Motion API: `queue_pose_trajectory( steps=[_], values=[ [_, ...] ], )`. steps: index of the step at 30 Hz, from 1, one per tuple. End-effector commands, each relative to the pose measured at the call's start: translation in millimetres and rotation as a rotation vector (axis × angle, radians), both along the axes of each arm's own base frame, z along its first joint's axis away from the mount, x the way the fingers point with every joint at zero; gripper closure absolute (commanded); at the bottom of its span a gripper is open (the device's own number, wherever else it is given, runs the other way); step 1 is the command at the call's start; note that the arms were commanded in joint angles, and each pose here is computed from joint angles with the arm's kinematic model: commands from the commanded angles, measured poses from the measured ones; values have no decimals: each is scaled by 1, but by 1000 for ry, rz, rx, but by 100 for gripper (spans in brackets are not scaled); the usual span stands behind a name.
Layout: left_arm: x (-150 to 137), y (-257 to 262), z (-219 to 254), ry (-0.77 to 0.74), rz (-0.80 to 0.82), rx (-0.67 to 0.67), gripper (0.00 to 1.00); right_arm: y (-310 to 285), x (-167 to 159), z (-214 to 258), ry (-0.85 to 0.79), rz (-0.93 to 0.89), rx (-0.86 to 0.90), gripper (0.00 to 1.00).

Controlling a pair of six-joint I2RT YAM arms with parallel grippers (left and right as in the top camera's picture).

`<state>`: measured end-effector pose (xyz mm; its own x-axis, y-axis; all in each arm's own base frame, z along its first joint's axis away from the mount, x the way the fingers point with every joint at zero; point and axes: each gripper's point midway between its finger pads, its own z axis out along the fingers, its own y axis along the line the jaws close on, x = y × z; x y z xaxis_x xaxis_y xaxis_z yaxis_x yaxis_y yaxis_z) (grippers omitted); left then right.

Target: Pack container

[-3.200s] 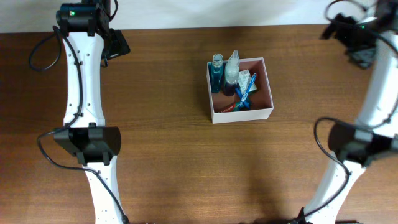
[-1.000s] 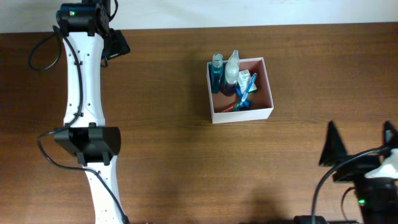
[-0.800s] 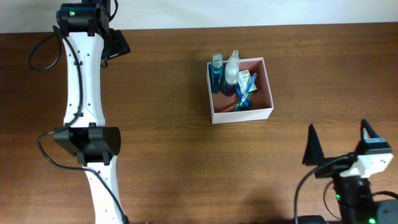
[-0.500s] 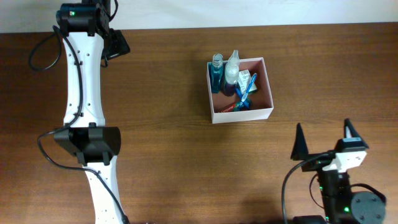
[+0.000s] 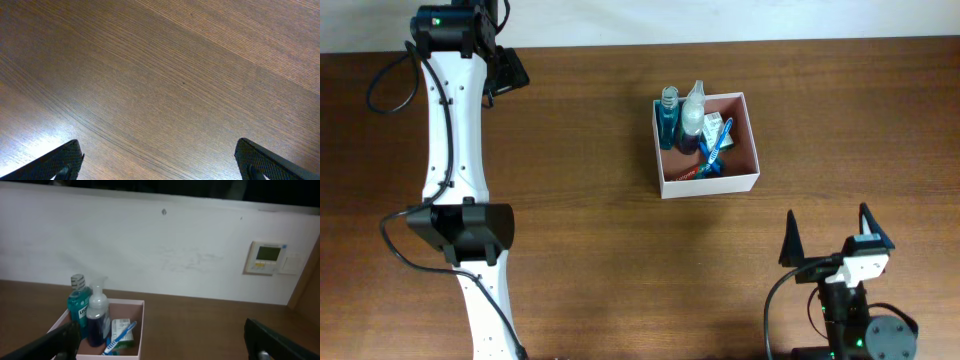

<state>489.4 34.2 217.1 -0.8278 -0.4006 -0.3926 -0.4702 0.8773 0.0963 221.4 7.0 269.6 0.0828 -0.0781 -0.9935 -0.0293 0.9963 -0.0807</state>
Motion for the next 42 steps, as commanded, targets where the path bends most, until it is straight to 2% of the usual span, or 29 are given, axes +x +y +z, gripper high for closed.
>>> queue_pose_trajectory(
  steps=[1, 22, 27, 42],
  values=[
    [1, 0, -3, 3, 8, -5, 0, 3, 0, -9, -12, 12, 2, 1],
    [1, 0, -3, 3, 8, -5, 0, 2, 25, -94, 76, 4, -1, 1],
    [1, 0, -3, 3, 8, -5, 1, 2, 25, -113, 153, 4, -2, 1],
    [1, 0, -3, 3, 8, -5, 1, 2, 24, -113, 156, 4, -2, 1]
  ],
)
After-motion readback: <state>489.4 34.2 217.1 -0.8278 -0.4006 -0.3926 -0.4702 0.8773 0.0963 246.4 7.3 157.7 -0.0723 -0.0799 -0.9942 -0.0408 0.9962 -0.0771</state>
